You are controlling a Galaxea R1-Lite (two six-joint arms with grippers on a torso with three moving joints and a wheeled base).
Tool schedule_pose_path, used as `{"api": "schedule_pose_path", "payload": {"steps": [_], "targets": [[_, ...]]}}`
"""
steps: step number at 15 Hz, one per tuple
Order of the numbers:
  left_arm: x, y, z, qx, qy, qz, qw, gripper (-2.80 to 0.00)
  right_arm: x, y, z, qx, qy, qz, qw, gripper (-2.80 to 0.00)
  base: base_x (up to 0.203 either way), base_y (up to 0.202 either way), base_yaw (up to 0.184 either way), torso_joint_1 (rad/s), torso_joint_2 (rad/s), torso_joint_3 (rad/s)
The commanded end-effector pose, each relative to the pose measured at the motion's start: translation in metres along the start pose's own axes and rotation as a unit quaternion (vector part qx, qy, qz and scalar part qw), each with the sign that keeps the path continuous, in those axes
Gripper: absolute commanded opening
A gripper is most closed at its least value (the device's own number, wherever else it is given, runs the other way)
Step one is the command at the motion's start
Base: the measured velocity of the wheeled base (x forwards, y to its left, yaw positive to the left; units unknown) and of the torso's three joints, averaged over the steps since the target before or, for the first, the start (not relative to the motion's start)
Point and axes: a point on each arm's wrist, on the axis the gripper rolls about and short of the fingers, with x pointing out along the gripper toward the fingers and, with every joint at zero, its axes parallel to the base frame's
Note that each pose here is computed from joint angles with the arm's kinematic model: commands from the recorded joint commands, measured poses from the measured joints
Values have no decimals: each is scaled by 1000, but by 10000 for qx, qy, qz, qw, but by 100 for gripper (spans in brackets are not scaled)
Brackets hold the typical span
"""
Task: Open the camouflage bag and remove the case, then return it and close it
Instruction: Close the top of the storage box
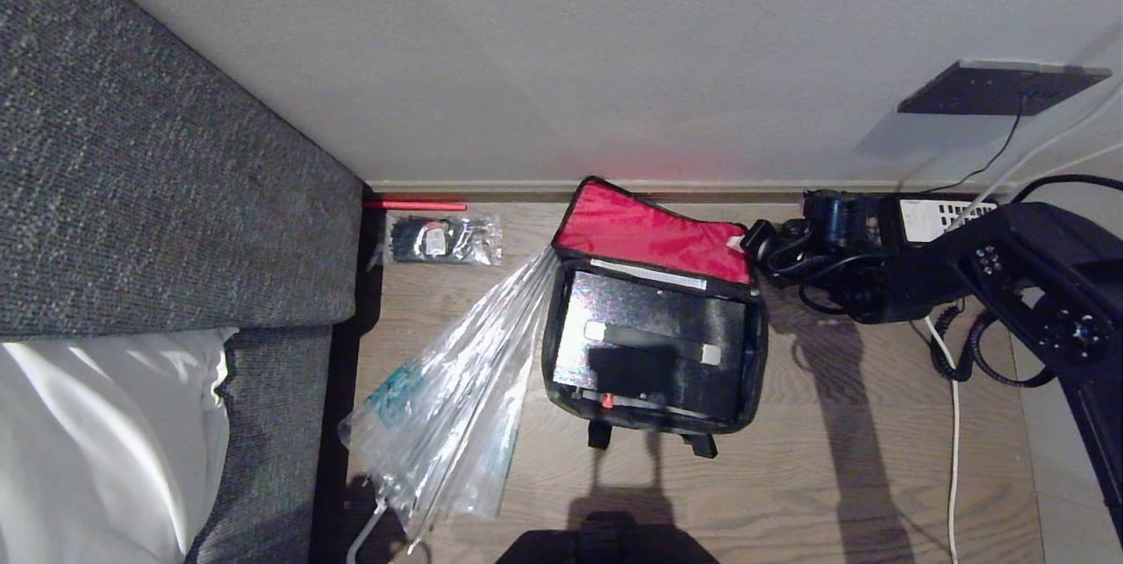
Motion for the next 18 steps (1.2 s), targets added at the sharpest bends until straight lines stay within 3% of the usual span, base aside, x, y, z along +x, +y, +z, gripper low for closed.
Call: {"api": "schedule_pose_path", "payload": {"steps": [1, 4, 8, 14, 18], "targets": [[0, 0, 0, 0, -10, 1, 10000, -280, -19, 15, 11, -143, -90, 70, 9998, -280, 0, 0, 0, 0, 0, 0], [0, 0, 0, 0, -10, 1, 10000, -280, -42, 20, 11, -344, 49, 87, 9994, -280, 0, 0, 0, 0, 0, 0], [0, 0, 0, 0, -5, 4, 10000, -280, -64, 32, 9, -945, 27, 540, 9941, -280, 0, 0, 0, 0, 0, 0], [0, 0, 0, 0, -2, 1, 10000, -280, -84, 26, -8, -1636, 450, 865, 9817, -280, 0, 0, 0, 0, 0, 0], [0, 0, 0, 0, -2, 1, 10000, -280, -89, 27, -12, -1838, 548, 967, 9767, -280, 0, 0, 0, 0, 0, 0]]}}
